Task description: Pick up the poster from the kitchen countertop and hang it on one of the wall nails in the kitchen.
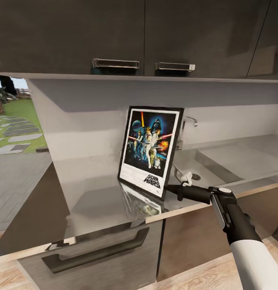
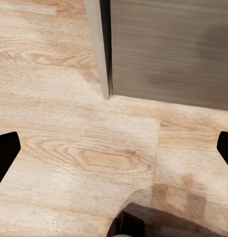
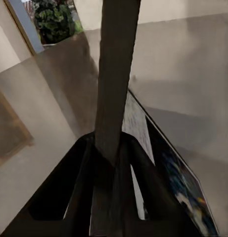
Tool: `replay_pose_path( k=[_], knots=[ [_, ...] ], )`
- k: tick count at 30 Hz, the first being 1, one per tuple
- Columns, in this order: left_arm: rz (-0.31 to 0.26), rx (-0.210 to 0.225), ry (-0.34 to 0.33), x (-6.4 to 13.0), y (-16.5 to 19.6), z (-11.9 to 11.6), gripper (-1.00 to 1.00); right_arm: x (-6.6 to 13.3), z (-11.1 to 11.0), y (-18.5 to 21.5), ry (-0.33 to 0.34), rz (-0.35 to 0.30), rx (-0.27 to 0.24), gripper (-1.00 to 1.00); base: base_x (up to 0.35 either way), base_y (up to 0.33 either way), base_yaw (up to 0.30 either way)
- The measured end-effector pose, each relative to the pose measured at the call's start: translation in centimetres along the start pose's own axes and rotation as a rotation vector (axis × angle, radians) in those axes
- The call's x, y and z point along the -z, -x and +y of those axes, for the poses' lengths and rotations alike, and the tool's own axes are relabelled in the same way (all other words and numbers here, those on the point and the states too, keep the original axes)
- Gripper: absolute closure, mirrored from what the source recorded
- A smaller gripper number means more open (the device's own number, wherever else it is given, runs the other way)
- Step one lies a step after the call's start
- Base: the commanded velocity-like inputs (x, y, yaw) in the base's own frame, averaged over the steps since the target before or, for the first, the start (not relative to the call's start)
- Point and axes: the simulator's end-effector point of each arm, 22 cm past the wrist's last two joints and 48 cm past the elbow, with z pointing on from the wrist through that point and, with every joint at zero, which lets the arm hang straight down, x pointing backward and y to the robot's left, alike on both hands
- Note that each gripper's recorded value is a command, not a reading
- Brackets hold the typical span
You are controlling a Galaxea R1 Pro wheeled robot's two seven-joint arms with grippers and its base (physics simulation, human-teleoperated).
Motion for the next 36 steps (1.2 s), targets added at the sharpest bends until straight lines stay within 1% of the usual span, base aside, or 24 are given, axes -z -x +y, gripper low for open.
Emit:
replay_pose_path(
  k=[23, 32, 36],
  knots=[
    [-0.005, 0.001, -0.001, 0.02, 0.2, -0.06, -1.0, 0.11, 0.21, 0.43, 0.0, -0.006, 0.009, 1.0, 0.0, 0.0, 0.0],
    [-0.007, 0.002, -0.002, 0.0, 0.27, -0.08, -1.0, 0.12, 0.24, 0.53, 0.0, -0.007, 0.011, 1.0, -0.07, 0.0, 0.0],
    [-0.006, 0.002, -0.002, 0.0, 0.24, -0.08, -1.0, 0.11, 0.22, 0.52, 0.0, -0.006, 0.011, 1.0, -0.203, 0.0, 0.0]
  ],
)
